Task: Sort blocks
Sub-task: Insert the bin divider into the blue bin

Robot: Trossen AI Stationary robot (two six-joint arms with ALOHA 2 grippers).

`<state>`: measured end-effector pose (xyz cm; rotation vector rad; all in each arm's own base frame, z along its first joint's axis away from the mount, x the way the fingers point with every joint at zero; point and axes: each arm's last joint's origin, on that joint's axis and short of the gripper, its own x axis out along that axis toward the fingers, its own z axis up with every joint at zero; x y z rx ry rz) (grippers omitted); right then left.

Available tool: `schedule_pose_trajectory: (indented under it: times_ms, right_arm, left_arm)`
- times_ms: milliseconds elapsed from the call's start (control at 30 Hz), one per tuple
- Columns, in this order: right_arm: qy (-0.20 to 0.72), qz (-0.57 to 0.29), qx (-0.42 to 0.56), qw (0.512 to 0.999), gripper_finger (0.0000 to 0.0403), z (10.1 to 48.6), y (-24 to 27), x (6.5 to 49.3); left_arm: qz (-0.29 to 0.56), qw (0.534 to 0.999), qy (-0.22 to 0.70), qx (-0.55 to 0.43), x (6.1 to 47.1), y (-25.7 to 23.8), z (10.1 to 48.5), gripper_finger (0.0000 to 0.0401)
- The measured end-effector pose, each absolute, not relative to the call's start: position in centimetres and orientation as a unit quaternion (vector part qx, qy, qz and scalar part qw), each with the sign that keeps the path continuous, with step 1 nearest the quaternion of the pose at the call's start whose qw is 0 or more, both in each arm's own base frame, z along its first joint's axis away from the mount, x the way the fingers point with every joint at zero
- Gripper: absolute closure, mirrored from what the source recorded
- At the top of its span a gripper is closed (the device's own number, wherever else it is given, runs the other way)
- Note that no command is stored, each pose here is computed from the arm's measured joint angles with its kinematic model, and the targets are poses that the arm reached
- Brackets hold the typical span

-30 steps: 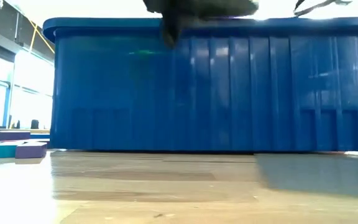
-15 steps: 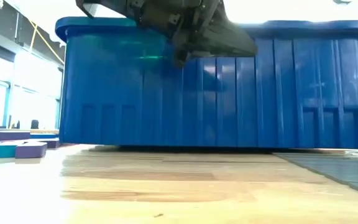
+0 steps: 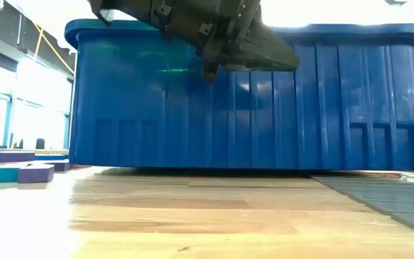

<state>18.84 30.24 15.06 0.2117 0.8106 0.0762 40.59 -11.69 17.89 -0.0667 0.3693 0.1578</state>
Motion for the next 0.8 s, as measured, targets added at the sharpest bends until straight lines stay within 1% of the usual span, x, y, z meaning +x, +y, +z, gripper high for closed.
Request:
schedule_pose_trajectory:
  times_ms: [67,133,233,300,400,500,600,700,800]
  right_arm:
    - [0.382,-0.009,0.088,0.92,0.0403,15.3,29.7,19.2]
    - [0.37,-0.069,0.096,0.922,0.0403,15.2,28.7,19.6]
    - [0.375,-0.149,0.117,0.907,0.0403,13.8,26.4,19.8]
    - [0.385,-0.167,0.136,0.898,0.0403,13.0,25.7,20.0]
    - [0.437,-0.141,0.15,0.876,0.0403,12.1,25.7,20.3]
    - [0.476,-0.085,0.173,0.858,0.0403,11.9,26.7,20.3]
    - [0.478,-0.019,0.199,0.856,0.0403,11.8,28.4,20.1]
    - [0.459,0.052,0.21,0.862,0.0403,11.5,30.2,19.8]
    - [0.452,0.093,0.228,0.857,0.0403,11.0,31.5,19.5]
  left_arm:
    - [0.082,0.979,0.182,-0.033,40.6,-11.7,17.9,0.0401]
    - [0.09,0.979,0.18,-0.032,40.6,-11.6,17.9,0.0401]
    - [0.096,0.98,0.173,-0.028,40.6,-11.6,18.0,0.0401]
    - [0.098,0.98,0.173,-0.027,40.6,-11.6,18.0,0.0401]
    - [0.098,0.98,0.173,-0.026,40.6,-11.6,18.0,0.0401]
    - [0.102,0.979,0.174,-0.024,40.6,-11.5,17.9,0.0401]
    - [0.116,0.978,0.172,-0.02,40.6,-11.5,18.0,0.0401]
    - [0.123,0.978,0.17,-0.016,40.6,-11.4,18.0,0.0401]
    - [0.123,0.977,0.171,-0.016,40.6,-11.4,17.9,0.0401]
